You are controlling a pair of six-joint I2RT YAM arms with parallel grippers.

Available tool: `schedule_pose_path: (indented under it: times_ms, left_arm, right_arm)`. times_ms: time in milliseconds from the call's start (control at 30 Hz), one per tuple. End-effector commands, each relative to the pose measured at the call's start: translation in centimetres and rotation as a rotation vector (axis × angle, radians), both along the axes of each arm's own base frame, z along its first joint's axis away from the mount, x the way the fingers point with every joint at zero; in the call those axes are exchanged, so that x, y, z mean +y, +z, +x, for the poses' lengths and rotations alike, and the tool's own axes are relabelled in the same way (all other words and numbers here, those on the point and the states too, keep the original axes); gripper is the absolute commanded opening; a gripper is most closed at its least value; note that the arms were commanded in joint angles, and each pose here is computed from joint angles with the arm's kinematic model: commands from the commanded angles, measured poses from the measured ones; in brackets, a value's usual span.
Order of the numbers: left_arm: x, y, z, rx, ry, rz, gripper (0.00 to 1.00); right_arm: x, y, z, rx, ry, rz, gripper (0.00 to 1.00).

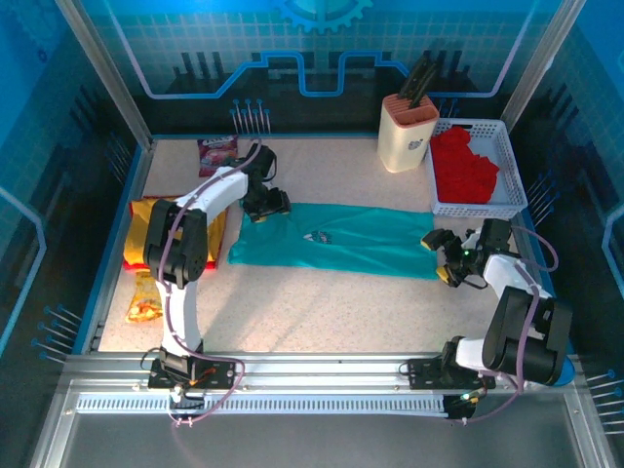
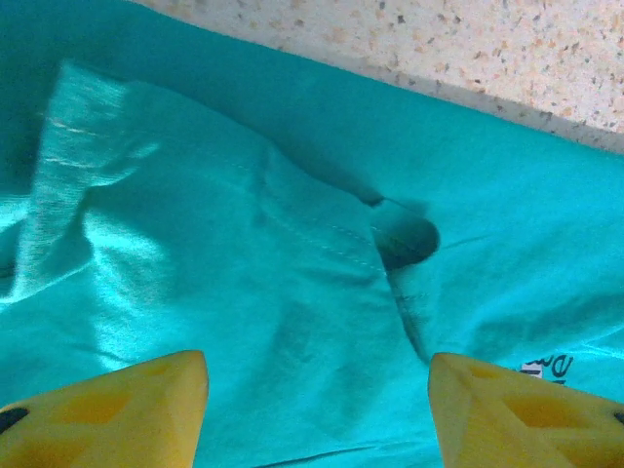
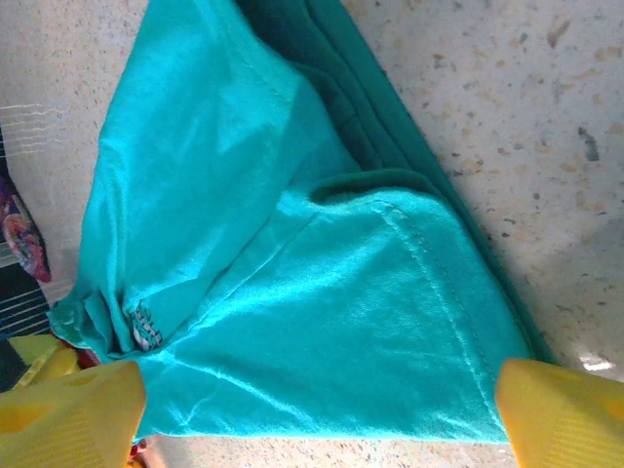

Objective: Fold and stack the t-shirts

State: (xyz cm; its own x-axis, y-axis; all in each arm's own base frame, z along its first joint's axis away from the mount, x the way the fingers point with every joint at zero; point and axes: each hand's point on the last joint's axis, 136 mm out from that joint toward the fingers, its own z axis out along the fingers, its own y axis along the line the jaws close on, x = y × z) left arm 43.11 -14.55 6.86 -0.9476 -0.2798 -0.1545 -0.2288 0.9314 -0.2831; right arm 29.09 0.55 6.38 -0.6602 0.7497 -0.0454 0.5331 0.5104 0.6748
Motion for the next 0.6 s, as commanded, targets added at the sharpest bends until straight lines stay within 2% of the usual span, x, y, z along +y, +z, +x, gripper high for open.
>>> schedule_pose_path:
  times_ms: [0,167,300,400,533,567]
  left_arm:
    - [1.1,3.7,-1.1,-0.058,0.007,0.019,0.63]
    - [1.0,3.9,-3.4,-0.059,0.037,-0.036,0.59]
    - [0.4,1.4,-5.0,-0.029,0.083,-0.103,0.56]
    - [0.0,-0.5,-5.7,0.02,0.086,-0.12,0.55]
    - [0.2,-2.1,-5.6,0.045,0.091,-0.092,0.55]
    - [0.2,-2.5,-5.5,0.054,0.089,-0.086,0.55]
  right_arm:
    - [0.4,1.8,0.3,-0.039,0.072,-0.113,0.91]
    - [2.3,4.7,2.1,-0.114,0.211,-0.339,0.88]
    - [3.7,7.5,6.2,-0.2,0.293,-0.484,0.79]
    - [4.5,7.4,9.4,-0.191,0.335,-0.503,0.76]
    - [5.9,4.8,12.6,-0.118,0.383,-0.496,0.7]
    - [6.1,3.8,13.2,-0.09,0.395,-0.501,0.66]
